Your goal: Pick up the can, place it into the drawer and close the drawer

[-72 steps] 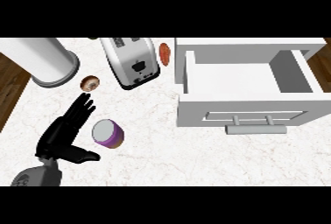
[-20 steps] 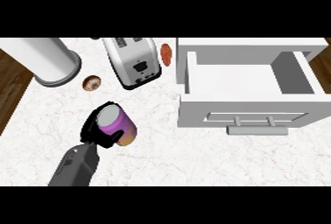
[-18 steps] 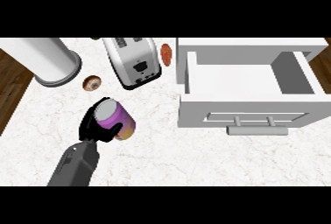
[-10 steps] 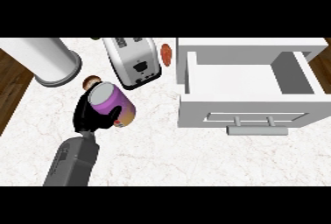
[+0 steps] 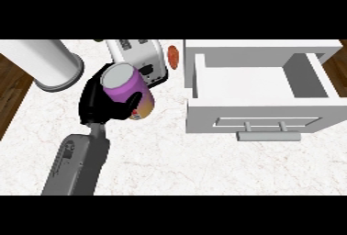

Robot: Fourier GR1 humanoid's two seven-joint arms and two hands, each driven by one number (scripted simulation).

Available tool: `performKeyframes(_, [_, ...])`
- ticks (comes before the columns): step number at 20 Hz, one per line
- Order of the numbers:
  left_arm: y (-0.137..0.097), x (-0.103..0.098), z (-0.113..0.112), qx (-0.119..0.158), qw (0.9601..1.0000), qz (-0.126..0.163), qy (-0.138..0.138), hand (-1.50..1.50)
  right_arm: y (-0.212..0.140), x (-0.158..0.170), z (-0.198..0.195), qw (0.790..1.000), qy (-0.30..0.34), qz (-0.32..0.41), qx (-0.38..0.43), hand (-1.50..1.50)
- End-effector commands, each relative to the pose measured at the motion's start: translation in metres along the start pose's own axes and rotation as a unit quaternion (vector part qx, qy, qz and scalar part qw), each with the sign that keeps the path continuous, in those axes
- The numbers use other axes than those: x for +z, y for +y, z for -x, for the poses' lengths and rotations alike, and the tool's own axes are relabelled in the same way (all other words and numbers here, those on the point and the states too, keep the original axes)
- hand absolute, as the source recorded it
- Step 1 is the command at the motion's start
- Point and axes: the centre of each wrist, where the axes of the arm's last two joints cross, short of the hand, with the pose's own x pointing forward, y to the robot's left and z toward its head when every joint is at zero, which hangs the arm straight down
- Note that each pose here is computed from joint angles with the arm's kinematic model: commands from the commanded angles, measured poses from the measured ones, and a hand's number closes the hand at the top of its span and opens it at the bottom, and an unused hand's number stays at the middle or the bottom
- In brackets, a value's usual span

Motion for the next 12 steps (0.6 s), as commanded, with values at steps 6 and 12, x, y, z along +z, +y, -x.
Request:
performKeyframes(6, [-0.045, -0.039, -0.04, -0.021, 0.9995, 0.015, -0.016, 1.5, 0.012, -0.011, 0.005, 1.0, -0.007, -0.005, 0.0, -1.5])
performKeyframes(12, [-0.102, -0.048, -0.077, -0.025, 0.9992, 0.023, -0.02, 1.5, 0.001, -0.016, 0.015, 1.0, 0.007, -0.008, -0.006, -1.5])
